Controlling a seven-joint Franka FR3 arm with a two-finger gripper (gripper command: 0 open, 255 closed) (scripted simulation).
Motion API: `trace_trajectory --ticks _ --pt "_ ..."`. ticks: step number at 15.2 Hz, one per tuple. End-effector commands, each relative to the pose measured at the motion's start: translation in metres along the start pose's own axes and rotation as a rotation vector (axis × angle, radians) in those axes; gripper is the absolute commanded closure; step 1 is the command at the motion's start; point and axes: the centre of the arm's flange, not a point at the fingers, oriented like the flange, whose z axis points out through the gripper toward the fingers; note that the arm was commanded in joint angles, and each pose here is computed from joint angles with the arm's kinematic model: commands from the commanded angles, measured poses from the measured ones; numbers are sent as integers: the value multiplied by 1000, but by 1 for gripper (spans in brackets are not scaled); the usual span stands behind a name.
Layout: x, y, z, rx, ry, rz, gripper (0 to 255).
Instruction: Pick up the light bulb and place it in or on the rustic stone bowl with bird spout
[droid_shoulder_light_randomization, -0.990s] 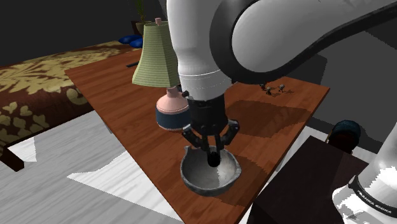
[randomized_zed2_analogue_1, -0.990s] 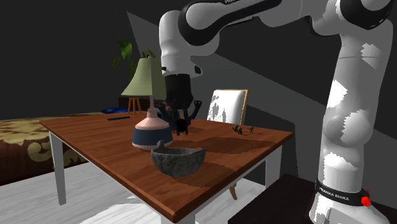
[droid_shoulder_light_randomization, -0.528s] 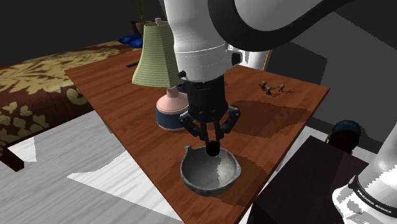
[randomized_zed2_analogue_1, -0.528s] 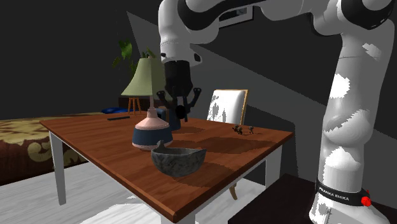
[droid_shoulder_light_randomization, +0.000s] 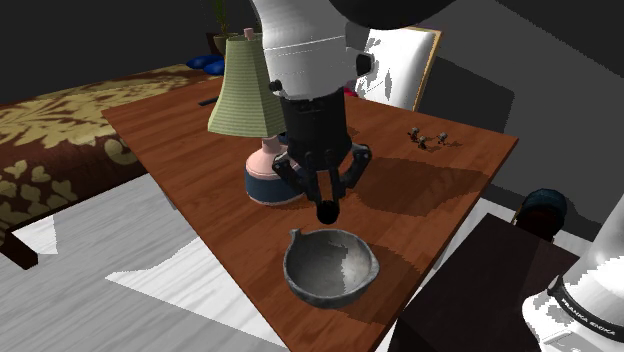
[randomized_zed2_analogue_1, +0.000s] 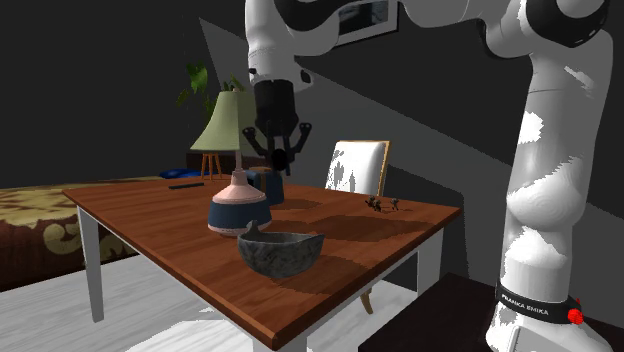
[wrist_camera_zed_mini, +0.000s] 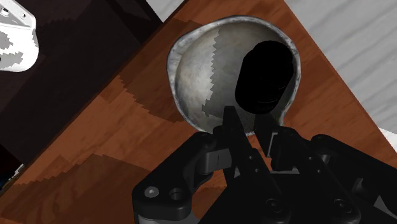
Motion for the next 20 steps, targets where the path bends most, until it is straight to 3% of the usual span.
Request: trace_trajectory --ticks 1,12,20 --pt "3 -2 6 0 0 0 255" --pt "10 -7 67 0 0 0 255" --pt "10 -7 66 0 0 0 255"
